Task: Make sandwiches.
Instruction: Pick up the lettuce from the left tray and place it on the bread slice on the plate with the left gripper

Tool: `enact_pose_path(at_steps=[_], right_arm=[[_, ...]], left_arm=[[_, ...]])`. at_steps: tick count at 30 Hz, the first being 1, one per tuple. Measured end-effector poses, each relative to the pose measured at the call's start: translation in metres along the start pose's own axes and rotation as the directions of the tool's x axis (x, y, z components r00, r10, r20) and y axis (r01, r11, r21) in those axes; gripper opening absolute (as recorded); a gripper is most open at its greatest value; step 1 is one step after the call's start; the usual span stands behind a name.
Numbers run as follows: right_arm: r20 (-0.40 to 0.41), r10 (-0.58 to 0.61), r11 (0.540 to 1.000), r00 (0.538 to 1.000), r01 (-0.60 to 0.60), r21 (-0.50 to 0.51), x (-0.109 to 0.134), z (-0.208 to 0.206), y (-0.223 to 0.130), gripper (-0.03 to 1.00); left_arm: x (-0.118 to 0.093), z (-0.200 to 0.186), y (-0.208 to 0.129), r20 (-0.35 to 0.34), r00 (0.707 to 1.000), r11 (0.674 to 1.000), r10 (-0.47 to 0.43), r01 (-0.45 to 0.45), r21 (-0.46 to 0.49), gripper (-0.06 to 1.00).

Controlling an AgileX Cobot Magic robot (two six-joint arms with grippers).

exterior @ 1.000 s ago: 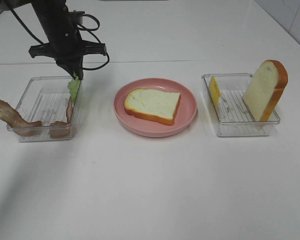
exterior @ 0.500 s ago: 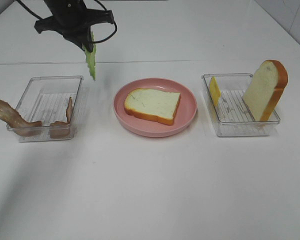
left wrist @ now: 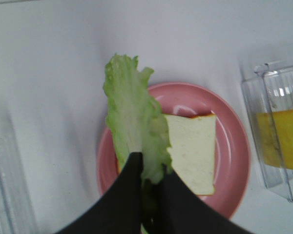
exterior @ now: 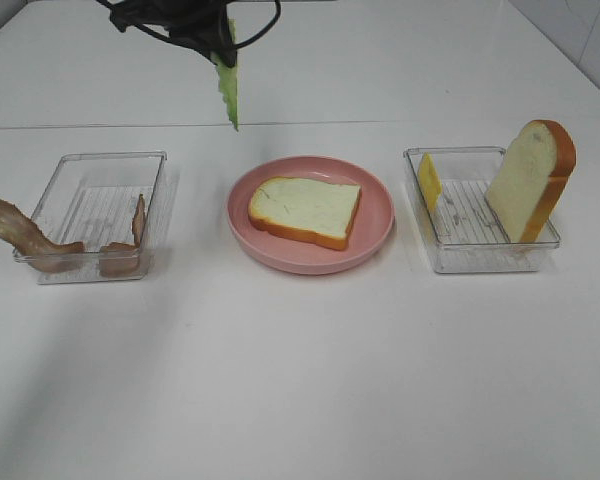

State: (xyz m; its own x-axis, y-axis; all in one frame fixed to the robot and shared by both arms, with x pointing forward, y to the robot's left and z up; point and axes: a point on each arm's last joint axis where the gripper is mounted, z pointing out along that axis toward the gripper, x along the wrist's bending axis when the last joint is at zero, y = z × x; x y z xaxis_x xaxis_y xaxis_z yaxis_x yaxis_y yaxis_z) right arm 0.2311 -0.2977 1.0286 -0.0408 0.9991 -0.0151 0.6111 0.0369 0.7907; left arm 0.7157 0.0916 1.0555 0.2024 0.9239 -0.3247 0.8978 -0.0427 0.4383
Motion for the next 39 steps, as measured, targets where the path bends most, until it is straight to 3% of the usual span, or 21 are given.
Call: enact_pose_path(at_steps=[10, 17, 24, 28, 33, 39], right_arm=[[0.0, 0.0, 1.0, 1.0, 0.0, 0.0, 0.0, 0.0, 0.0, 0.98], [0.0, 0.0, 1.0, 1.0, 0.0, 0.0, 0.0, 0.0, 0.0, 0.98], [0.0, 0.0, 1.0, 1.0, 0.0, 0.0, 0.0, 0.0, 0.0, 0.98], [0.0, 0.0, 1.0, 1.0, 0.0, 0.0, 0.0, 0.0, 0.0, 0.98], [0.0, 0.0, 1.0, 1.0, 0.0, 0.0, 0.0, 0.0, 0.0, 0.98], [0.0, 0.0, 1.0, 1.0, 0.0, 0.0, 0.0, 0.0, 0.0, 0.98]], left_arm=[[-0.049, 0.047, -0.03, 0.205, 0.976, 0.987, 0.067, -0.095, 0.131, 0.01], [-0.06, 0.071, -0.043, 0.349, 0.937, 0.975, 0.019, -0.094, 0.201, 0.01], [-0.05, 0.101, -0.052, 0.348, 0.937, 0.964, -0.011, -0.083, 0.253, 0.01], [-0.028, 0.12, -0.053, 0.335, 0.94, 0.958, -0.06, -0.04, 0.285, 0.01], [-0.004, 0.128, -0.049, 0.31, 0.946, 0.956, -0.099, 0.004, 0.294, 0.01], [0.003, 0.13, -0.048, 0.288, 0.954, 0.957, -0.085, -0.002, 0.289, 0.01]])
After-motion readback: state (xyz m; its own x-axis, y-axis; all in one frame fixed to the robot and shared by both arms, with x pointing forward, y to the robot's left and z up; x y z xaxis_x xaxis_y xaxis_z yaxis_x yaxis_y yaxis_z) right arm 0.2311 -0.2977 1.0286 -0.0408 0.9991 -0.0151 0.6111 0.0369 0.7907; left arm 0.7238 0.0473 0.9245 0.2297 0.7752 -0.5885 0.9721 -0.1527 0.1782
